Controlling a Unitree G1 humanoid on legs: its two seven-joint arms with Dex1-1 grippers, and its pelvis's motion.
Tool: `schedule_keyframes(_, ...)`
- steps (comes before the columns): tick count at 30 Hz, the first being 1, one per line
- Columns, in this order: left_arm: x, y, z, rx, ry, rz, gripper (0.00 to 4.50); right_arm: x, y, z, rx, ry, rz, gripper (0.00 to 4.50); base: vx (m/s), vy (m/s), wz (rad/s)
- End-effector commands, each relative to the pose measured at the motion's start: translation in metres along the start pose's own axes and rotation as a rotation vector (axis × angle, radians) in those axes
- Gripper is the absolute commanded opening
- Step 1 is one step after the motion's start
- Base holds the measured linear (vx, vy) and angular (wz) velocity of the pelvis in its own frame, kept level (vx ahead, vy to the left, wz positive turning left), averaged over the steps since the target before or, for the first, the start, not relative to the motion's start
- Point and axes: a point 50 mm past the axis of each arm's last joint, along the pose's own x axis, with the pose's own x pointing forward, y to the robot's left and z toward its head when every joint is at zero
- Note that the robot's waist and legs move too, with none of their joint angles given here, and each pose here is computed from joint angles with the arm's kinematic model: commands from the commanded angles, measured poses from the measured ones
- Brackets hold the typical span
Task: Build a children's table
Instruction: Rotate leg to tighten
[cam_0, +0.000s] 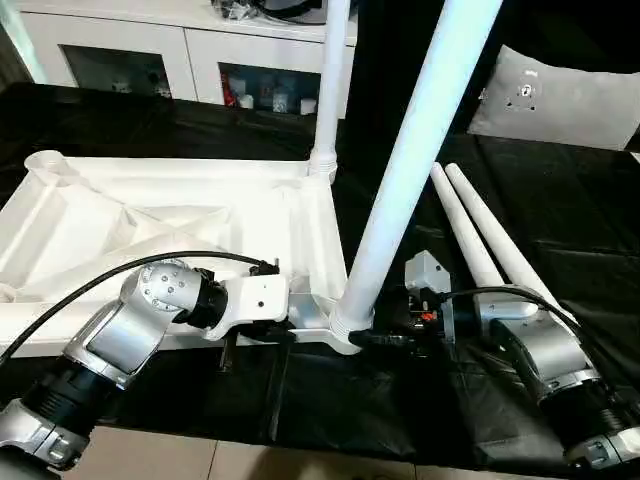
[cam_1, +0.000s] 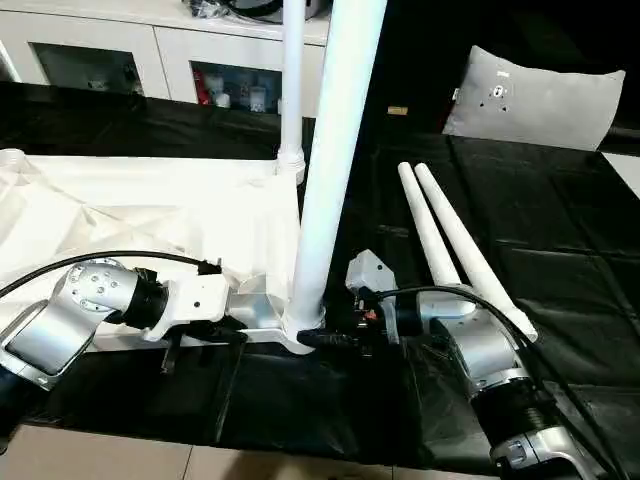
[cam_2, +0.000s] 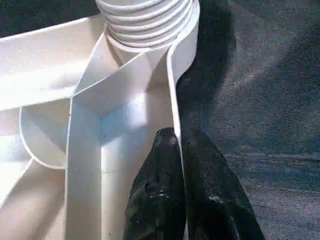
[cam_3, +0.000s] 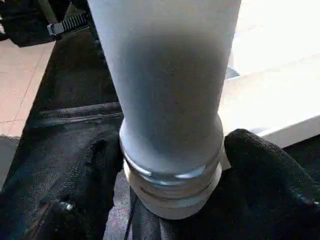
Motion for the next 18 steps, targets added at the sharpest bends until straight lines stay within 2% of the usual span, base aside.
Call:
schedule_keyframes(1, 0.013, -0.014, -0.003, 0.019, 0.021, -0.129, 0.0, 0.002, -0.002, 0.003, -0.016, 0.009, 0.02, 3.25, 0.0, 0.0, 0.0)
schedule_keyframes(5, 0.013, -0.016, -0.004, 0.02, 0.028, -0.139, 0.0, 0.005, -0.004, 0.004, -0.017, 0.004, 0.027, 2.83, 0.0, 0.0, 0.0)
schedule_keyframes(12, 0.013, -0.017, -0.005, 0.014, 0.03, -0.142, 0.0, 0.007, 0.001, 0.002, -0.004, 0.005, 0.063, 2.75, 0.0, 0.0, 0.0)
schedule_keyframes(16, 0.015, -0.018, -0.006, -0.036, 0.019, -0.109, 0.0, 0.006, 0.008, -0.004, 0.035, -0.005, 0.073, 2.75, 0.0, 0.0, 0.0)
schedule_keyframes(18, 0.019, -0.015, -0.004, -0.12, -0.003, -0.034, 0.0, 0.011, 0.016, -0.012, 0.109, -0.028, 0.039, 2.75, 0.0, 0.0, 0.0)
